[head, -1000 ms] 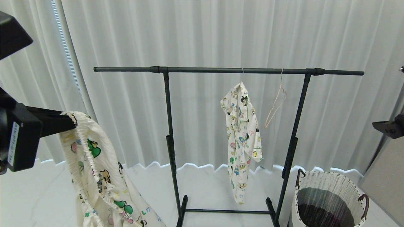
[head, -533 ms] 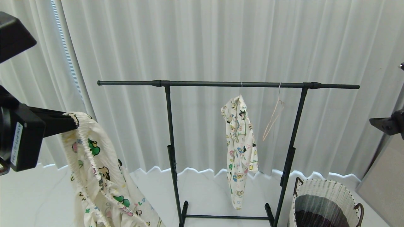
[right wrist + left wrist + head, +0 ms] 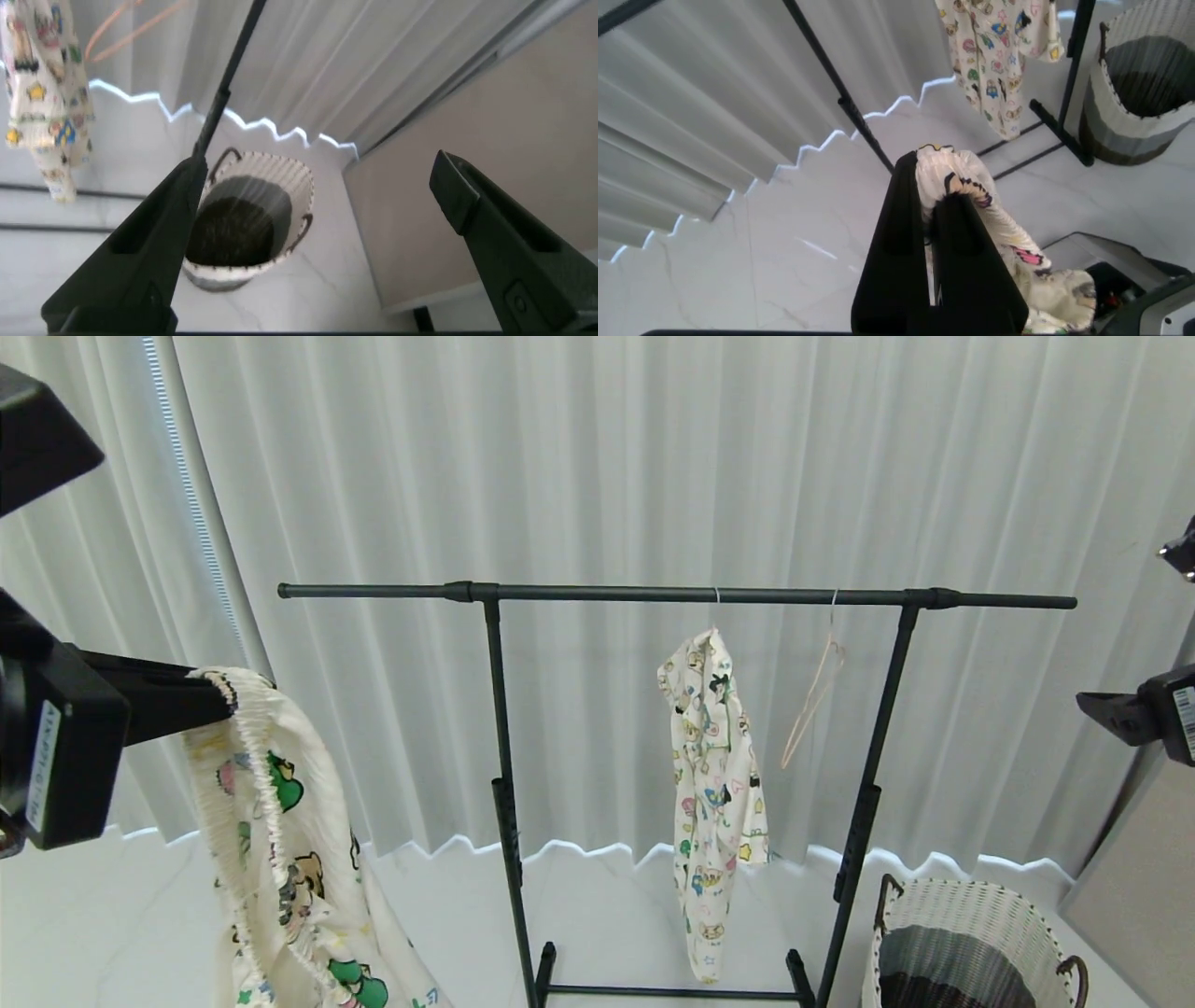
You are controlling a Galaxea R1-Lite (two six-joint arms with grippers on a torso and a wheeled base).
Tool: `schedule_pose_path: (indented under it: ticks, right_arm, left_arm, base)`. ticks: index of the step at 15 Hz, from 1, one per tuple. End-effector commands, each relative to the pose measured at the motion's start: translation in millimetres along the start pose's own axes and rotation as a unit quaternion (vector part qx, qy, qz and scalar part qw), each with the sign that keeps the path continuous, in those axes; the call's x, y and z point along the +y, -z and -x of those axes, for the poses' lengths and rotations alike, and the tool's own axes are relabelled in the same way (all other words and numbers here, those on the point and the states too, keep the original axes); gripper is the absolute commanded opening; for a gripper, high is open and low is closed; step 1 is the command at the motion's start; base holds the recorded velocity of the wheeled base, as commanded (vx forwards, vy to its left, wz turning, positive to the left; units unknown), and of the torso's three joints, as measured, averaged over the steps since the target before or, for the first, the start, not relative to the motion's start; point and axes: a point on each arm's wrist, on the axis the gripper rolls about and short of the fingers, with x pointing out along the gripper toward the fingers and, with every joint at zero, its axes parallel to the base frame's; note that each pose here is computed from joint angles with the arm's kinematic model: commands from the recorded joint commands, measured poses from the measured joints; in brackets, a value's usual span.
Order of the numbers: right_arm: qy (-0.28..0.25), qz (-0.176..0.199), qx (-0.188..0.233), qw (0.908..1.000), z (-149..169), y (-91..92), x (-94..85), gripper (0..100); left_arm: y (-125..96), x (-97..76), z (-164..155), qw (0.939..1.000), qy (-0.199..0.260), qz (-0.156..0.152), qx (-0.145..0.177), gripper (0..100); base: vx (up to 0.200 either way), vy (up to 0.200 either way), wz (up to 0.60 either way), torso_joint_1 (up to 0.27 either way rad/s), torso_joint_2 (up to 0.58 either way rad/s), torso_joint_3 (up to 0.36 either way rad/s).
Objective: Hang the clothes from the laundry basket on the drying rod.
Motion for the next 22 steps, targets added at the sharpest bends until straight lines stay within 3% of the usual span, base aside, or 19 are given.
schedule_pose_path:
  ticks: [1,19,22]
  right_arm:
    - [0.000,0.000,0.001,1.0000,-0.4,0.2,0.4,100]
    - [-0.005,0.013,0.021,0.9997,-7.4,19.7,9.2,100]
    - [-0.017,-0.016,0.033,0.9992,-13.0,28.4,15.6,100]
  left_arm:
    - [-0.1,-0.1,-1.0,1.0000,0.000,0.000,0.002,0]
    - [0.9,-0.3,-1.2,1.0000,0.000,0.000,0.003,0]
    - [1.8,-0.5,-1.5,1.0000,0.000,0.000,0.005,0]
  base:
    - [0.200,0.000,0.00,0.017,0.00,0.002]
    - [0.200,0.000,0.00,0.004,0.00,0.003]
    - [0.000,0.000,0.00,0.000,0.00,0.000]
